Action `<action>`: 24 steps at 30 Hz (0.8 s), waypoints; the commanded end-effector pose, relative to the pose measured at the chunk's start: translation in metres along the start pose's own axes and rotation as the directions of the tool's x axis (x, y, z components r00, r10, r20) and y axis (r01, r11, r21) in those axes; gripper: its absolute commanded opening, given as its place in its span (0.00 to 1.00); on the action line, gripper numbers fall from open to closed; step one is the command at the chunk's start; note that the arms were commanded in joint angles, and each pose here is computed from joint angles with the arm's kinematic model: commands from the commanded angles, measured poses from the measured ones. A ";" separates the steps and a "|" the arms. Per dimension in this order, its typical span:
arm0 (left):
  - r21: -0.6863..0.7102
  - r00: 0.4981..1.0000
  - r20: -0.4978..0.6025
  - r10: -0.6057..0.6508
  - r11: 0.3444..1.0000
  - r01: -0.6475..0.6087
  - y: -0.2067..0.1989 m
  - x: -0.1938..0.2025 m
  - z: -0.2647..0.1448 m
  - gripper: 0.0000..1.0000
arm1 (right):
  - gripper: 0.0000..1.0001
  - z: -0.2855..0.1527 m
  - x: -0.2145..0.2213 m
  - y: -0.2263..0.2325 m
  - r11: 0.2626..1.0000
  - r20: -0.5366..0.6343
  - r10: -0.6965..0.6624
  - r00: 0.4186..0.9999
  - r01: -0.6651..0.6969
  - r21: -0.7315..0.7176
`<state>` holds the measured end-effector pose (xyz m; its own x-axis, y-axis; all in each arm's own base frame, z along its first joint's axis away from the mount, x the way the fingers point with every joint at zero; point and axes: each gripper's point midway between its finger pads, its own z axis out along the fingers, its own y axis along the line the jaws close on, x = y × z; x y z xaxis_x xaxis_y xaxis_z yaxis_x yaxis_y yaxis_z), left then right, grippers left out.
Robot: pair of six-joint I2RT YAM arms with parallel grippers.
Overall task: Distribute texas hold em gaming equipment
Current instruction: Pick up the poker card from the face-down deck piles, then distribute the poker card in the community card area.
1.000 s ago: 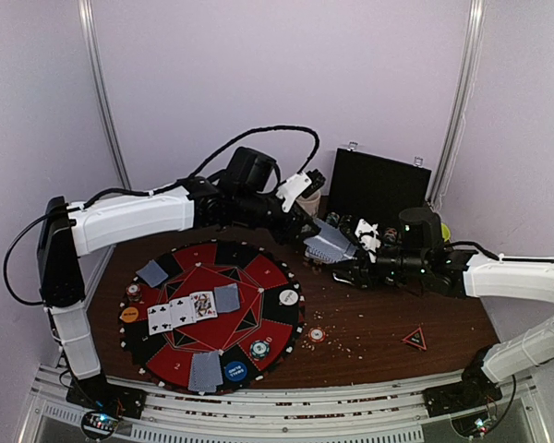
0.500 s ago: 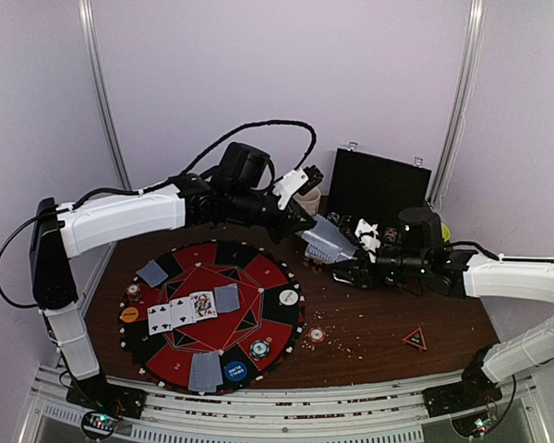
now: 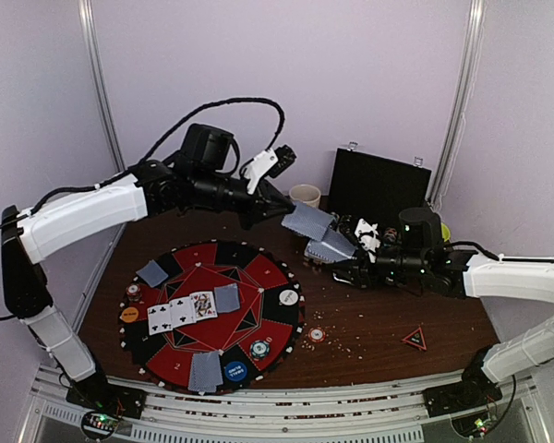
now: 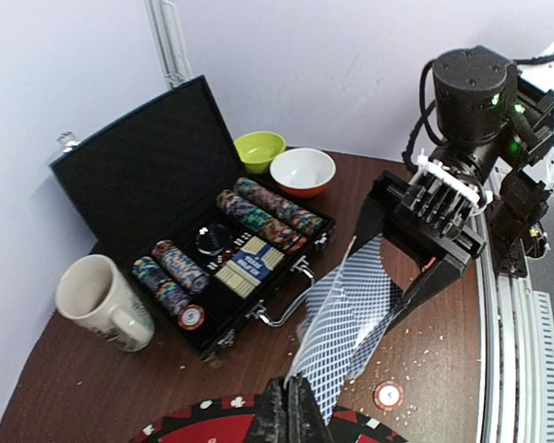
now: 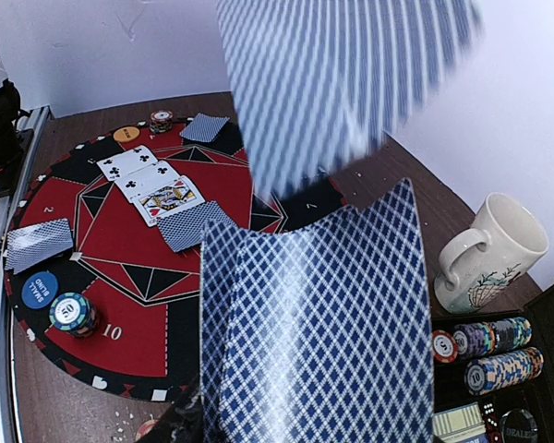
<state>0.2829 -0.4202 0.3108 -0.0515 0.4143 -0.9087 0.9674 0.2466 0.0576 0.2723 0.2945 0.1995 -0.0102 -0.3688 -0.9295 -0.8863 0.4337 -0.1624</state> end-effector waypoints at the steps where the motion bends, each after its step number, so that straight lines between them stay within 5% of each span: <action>1: -0.066 0.993 0.097 0.063 0.996 -0.057 0.024 -0.027 -0.074 0.00 | 0.48 -0.003 -0.013 -0.006 1.000 0.037 -0.010 0.999 0.009 0.030; 4: -0.145 0.995 0.010 0.097 0.985 -0.094 0.046 -0.006 -0.099 0.00 | 0.48 -0.003 -0.014 -0.006 1.000 0.037 -0.013 0.999 0.012 0.029; 6: -0.218 0.981 -0.169 0.092 0.967 -0.128 0.064 0.036 -0.101 0.00 | 0.48 -0.004 -0.014 -0.006 0.999 0.037 -0.016 0.999 0.015 0.029; 11: -0.101 0.843 -0.533 0.070 0.984 -0.145 0.068 0.150 -0.071 0.00 | 0.48 -0.005 -0.014 -0.006 0.999 0.032 -0.022 0.999 0.021 0.032; 20: 0.111 0.807 -0.577 0.124 0.991 -0.074 0.061 0.200 -0.011 0.00 | 0.48 -0.010 -0.011 -0.006 0.999 0.020 -0.023 1.000 0.022 0.045; 24: 0.205 0.747 -0.649 0.147 0.979 -0.015 0.049 0.225 0.005 0.00 | 0.48 -0.011 -0.012 -0.007 0.999 0.023 -0.020 1.000 0.019 0.050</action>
<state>0.3289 -0.3050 0.1072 -0.1336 0.8994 -0.4161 0.9871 0.1580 0.0245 0.2724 0.2900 0.2051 -0.0027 -0.3710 -0.9286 -0.8751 0.4502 -0.1774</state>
